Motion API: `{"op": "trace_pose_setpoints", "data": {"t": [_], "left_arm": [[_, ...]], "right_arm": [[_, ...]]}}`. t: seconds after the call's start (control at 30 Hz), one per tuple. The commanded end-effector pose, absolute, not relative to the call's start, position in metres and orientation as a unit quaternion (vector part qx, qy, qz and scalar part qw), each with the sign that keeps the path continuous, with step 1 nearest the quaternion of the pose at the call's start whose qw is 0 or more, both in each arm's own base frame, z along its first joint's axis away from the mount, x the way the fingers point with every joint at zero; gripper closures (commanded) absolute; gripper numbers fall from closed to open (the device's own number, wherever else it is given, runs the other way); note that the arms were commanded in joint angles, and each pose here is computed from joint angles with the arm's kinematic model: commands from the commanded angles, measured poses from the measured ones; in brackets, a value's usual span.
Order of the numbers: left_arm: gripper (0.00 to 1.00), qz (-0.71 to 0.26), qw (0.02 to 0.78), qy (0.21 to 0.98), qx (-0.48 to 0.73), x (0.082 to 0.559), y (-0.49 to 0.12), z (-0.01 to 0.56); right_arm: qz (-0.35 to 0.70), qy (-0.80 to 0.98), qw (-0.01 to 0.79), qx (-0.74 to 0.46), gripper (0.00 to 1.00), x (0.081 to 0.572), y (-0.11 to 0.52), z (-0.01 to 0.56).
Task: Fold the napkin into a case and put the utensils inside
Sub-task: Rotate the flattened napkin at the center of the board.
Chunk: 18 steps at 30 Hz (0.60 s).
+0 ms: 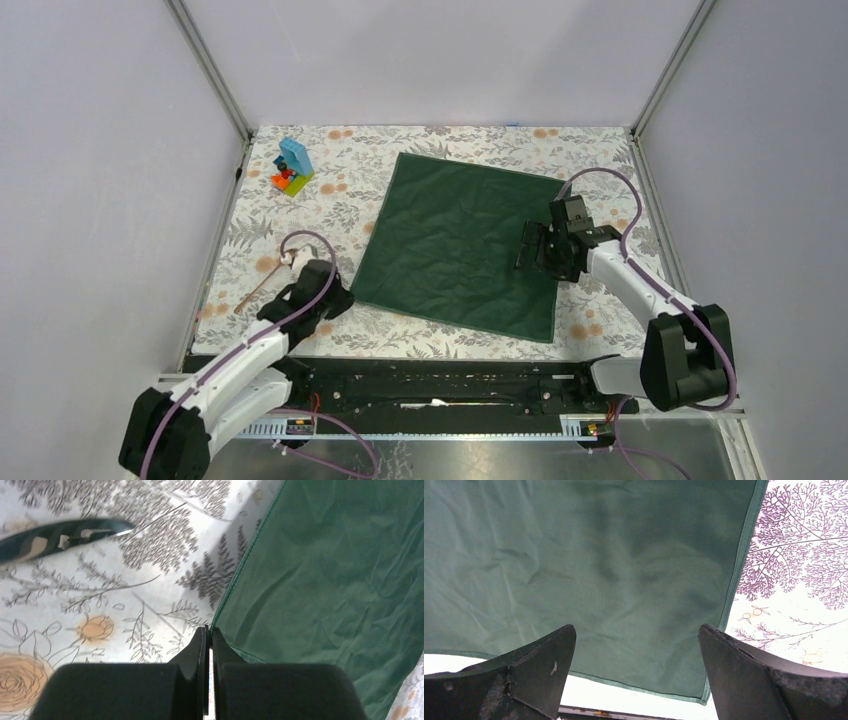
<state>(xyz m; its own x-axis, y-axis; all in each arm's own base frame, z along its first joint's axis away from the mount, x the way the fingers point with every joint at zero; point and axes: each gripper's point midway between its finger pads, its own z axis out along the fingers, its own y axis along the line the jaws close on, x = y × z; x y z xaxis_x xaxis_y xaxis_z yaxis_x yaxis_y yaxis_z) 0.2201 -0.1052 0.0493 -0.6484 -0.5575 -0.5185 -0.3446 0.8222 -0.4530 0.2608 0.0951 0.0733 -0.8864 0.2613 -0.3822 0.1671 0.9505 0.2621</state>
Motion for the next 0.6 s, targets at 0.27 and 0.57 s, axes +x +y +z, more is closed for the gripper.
{"op": "trace_pose_setpoints", "data": {"t": [0.27, 0.57], "left_arm": [[1.00, -0.258, 0.278, 0.877, -0.296, 0.174, -0.134, 0.025], [1.00, -0.211, 0.266, 0.916, -0.211, 0.152, -0.160, 0.028]], "right_arm": [[0.046, 0.975, 0.160, 0.148, 0.00, 0.259, 0.070, 0.042], [0.037, 0.968, 0.121, 0.218, 0.00, 0.245, 0.045, 0.035]]}}
